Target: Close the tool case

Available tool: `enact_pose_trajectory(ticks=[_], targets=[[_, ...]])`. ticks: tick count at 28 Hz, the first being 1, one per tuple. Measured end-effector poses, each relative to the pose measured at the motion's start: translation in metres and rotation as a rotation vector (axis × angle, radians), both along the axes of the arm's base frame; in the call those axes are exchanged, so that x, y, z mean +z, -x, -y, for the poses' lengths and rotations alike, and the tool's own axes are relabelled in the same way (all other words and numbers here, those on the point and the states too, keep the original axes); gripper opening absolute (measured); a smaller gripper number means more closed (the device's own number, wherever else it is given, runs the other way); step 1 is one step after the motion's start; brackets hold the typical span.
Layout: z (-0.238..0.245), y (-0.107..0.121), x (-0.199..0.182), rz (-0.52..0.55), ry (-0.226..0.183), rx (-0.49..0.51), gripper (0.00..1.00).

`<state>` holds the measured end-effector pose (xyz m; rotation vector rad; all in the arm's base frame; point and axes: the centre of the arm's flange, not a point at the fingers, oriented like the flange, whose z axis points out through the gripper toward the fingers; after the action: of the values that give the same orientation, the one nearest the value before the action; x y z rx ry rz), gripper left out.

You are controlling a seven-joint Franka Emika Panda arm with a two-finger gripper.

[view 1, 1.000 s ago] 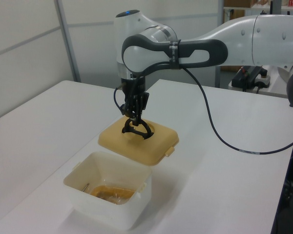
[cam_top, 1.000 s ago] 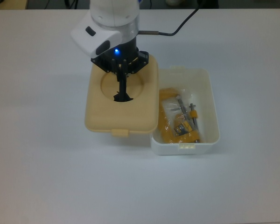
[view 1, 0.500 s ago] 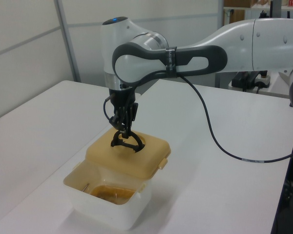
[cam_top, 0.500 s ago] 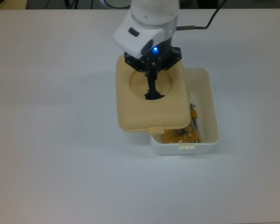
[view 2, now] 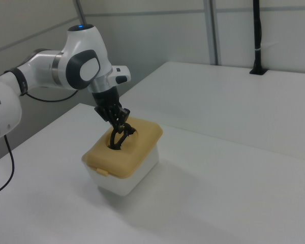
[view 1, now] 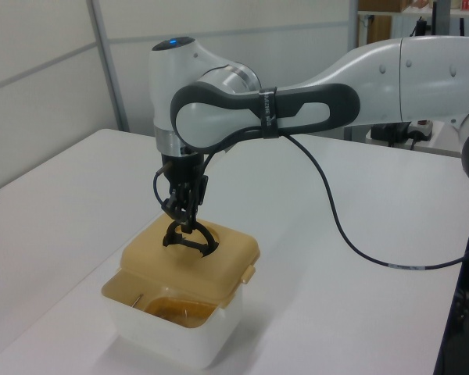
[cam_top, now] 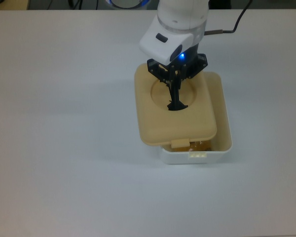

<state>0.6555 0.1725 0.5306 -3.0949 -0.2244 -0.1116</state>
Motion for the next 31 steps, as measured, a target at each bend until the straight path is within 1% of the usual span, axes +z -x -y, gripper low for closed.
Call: enact_pose_trajectory(ticks=[6,18,22,27,28,31], targets=[[-0.011,-0.005,-0.011,0.015,-0.004,0.006,0.11],[-0.036,0.001,-0.011,0.024,-0.010,0.007,0.11],[-0.043,0.002,-0.015,0.018,-0.009,0.013,0.11],[-0.049,-0.001,-0.022,0.020,-0.014,-0.001,0.11],[-0.050,-0.001,-0.023,0.023,-0.016,-0.003,0.11],[-0.053,-0.002,-0.026,0.030,-0.022,-0.014,0.20]])
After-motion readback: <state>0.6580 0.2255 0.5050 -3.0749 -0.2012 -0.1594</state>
